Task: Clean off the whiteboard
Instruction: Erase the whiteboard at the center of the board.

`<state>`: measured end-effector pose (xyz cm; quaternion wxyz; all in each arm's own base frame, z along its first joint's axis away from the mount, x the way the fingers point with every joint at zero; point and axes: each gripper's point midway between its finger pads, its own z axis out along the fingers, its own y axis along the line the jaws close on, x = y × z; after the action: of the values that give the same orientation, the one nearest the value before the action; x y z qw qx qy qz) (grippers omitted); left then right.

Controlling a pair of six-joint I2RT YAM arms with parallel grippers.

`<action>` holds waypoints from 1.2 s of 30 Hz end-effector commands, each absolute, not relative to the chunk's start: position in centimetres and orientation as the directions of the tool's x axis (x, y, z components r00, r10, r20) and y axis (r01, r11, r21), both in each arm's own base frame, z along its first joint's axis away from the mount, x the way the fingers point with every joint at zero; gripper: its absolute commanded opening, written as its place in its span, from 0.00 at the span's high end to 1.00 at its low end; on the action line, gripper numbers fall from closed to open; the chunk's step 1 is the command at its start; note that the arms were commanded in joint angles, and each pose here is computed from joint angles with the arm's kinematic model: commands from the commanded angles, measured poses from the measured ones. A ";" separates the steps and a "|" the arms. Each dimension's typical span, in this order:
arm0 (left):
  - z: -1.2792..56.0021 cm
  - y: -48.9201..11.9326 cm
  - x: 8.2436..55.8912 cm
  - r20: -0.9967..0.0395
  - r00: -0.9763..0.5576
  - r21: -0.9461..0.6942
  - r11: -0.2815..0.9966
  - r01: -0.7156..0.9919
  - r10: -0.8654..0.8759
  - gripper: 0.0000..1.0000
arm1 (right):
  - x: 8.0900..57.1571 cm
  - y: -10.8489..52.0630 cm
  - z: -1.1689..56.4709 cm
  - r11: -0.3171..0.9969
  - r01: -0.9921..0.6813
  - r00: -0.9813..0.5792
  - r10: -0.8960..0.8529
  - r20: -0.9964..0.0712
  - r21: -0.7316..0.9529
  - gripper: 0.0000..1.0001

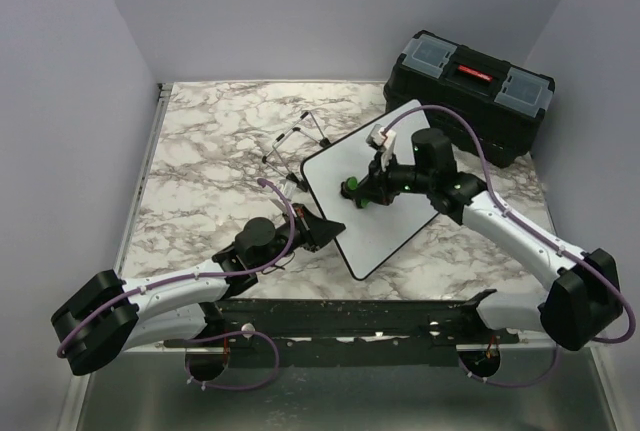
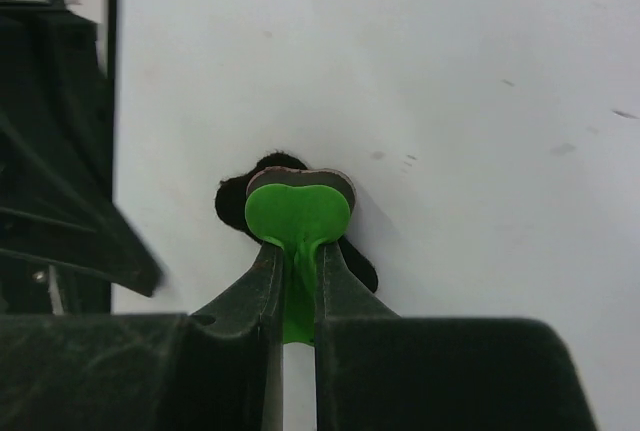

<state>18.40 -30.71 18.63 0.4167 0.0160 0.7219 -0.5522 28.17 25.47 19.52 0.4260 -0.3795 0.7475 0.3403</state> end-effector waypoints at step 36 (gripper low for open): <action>27.0 -32.0 17.5 -0.625 -0.578 -0.745 0.180 0.642 -0.524 1.00 | 25.7 31.1 20.8 0.382 -0.924 -0.196 -0.403 -0.894 0.030 0.99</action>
<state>18.06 -31.23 18.30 0.4012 0.0217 0.7247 -0.5599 23.48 33.01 23.76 0.4357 -0.4950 0.6554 0.3683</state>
